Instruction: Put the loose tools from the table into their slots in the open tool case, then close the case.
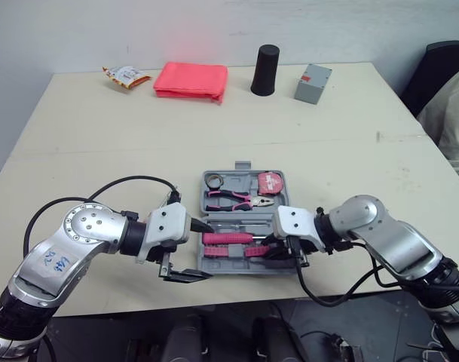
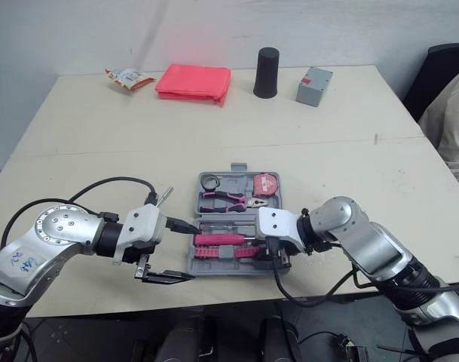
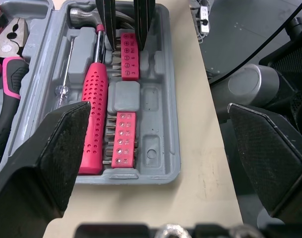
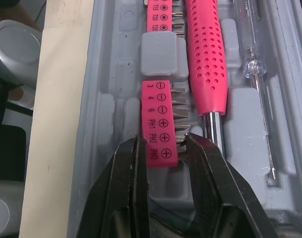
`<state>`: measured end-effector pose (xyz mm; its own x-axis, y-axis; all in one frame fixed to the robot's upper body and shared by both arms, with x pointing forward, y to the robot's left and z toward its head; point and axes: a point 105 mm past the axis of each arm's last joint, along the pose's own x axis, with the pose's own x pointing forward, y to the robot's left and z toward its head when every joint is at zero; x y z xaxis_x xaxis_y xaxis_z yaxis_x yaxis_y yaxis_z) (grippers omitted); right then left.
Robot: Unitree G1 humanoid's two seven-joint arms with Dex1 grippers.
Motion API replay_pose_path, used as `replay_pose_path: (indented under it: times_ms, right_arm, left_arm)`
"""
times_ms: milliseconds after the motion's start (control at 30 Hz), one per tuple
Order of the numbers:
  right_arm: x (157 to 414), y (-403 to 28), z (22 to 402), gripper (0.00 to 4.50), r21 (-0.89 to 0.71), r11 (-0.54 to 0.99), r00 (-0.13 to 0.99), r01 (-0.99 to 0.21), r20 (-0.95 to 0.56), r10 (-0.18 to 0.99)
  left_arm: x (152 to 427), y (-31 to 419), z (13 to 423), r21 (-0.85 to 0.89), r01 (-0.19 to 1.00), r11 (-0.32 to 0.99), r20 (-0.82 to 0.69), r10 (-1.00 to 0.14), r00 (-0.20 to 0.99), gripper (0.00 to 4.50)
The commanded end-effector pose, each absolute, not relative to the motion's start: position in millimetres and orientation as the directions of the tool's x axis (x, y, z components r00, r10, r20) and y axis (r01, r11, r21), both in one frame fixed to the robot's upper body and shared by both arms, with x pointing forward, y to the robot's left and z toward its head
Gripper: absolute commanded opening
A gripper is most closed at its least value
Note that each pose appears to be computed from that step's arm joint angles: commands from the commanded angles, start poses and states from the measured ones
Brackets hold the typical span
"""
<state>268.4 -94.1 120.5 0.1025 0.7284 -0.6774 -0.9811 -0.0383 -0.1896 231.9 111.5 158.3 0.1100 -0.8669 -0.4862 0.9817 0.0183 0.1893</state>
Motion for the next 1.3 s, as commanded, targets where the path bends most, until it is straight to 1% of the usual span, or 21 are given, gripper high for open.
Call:
replay_pose_path:
  times_ms: [33, 133, 200, 233, 300, 333, 400, 500, 567, 600, 667, 700, 767, 800, 867, 967, 1300]
  right_arm:
    - [263.8, -84.6, 123.1, 0.73, -0.178, -0.048, 0.084, -0.983, -0.663, 0.744]
    - [263.3, -87.1, 125.7, 0.73, -0.181, -0.052, 0.084, -0.982, -0.668, 0.74]
    - [261.6, -84.8, 133.2, 1.74, -0.169, -0.042, 0.076, -0.985, -0.637, 0.767]
    - [261.9, -83.3, 137.6, 2.04, -0.162, -0.029, 0.078, -0.986, -0.617, 0.783]
    - [257.7, -81.7, 152.2, 2.94, -0.137, -0.034, 0.049, -0.99, -0.559, 0.828]
    - [256.4, -82.9, 158.1, 3.57, -0.126, -0.031, 0.041, -0.992, -0.532, 0.846]
    - [255.7, -86.4, 161.6, 4.45, -0.132, -0.029, 0.042, -0.991, -0.505, 0.862]
    - [261.1, -90.9, 160.2, 4.45, -0.216, -0.023, 0.08, -0.976, -0.455, 0.887]
    - [267.8, -95.5, 154.5, 4.45, -0.222, 0.024, 0.118, -0.975, -0.423, 0.898]
    - [267.9, -97.8, 151.5, 4.45, -0.22, 0.025, 0.114, -0.975, -0.401, 0.909]
    - [261.5, -102.2, 145.2, 3.95, -0.184, 0.008, 0.074, -0.983, -0.359, 0.93]
    - [259.2, -102.7, 143.6, 3.57, -0.173, 0.002, 0.062, -0.985, -0.345, 0.936]
    - [260.3, -102.4, 140.3, 2.77, -0.163, 0.02, 0.073, -0.986, -0.327, 0.942]
    - [261.5, -102.4, 138.8, 2.35, -0.161, 0.028, 0.08, -0.987, -0.322, 0.943]
    - [264.2, -103.4, 136.3, 1.33, -0.155, 0.046, 0.092, -0.987, -0.304, 0.948]
    - [267.1, -104.2, 130.7, 0.05, -0.145, 0.06, 0.102, -0.988, -0.303, 0.948]
    - [265.9, -111.6, 91.0, 0.05, -0.171, 0.023, 0.095, -0.985, -0.422, 0.902]
  left_arm:
    - [230.6, 106.1, 164.7, 0.227, 0.974, -0.003, -0.471, -0.876, 0.108, 4.5]
    - [230.4, 105.5, 164.7, 0.228, 0.974, -0.006, -0.469, -0.877, 0.105, 4.5]
    - [230.2, 105.4, 164.7, 0.228, 0.974, -0.008, -0.469, -0.877, 0.102, 4.5]
    - [230.2, 105.3, 164.7, 0.228, 0.974, -0.009, -0.469, -0.877, 0.102, 4.5]
    - [230.6, 105.5, 164.4, 0.229, 0.973, -0.008, -0.469, -0.877, 0.103, 4.5]
    - [230.9, 105.4, 164.5, 0.23, 0.973, -0.007, -0.469, -0.877, 0.104, 4.5]
    - [231.0, 105.1, 164.7, 0.232, 0.973, -0.007, -0.468, -0.878, 0.105, 4.5]
    - [231.1, 104.2, 165.4, 0.233, 0.972, -0.008, -0.465, -0.879, 0.105, 4.5]
    - [231.2, 103.6, 165.8, 0.234, 0.972, -0.008, -0.463, -0.88, 0.105, 4.5]
    - [231.3, 103.4, 166.0, 0.235, 0.972, -0.008, -0.462, -0.881, 0.105, 4.5]
    - [232.1, 102.5, 167.1, 0.238, 0.971, -0.007, -0.46, -0.881, 0.106, 4.5]
    - [232.5, 102.5, 167.6, 0.24, 0.971, -0.007, -0.46, -0.881, 0.107, 4.5]
    - [233.5, 103.1, 169.1, 0.243, 0.97, -0.008, -0.462, -0.88, 0.108, 4.5]
    - [233.9, 103.6, 169.7, 0.244, 0.97, -0.009, -0.463, -0.879, 0.108, 4.5]
    - [234.8, 103.5, 170.8, 0.246, 0.969, -0.01, -0.465, -0.878, 0.109, 4.5]
    - [235.7, 102.8, 172.4, 0.248, 0.969, -0.012, -0.466, -0.878, 0.108, 4.5]
    - [238.8, 102.8, 175.8, 0.256, 0.967, -0.012, -0.468, -0.876, 0.114, 4.5]
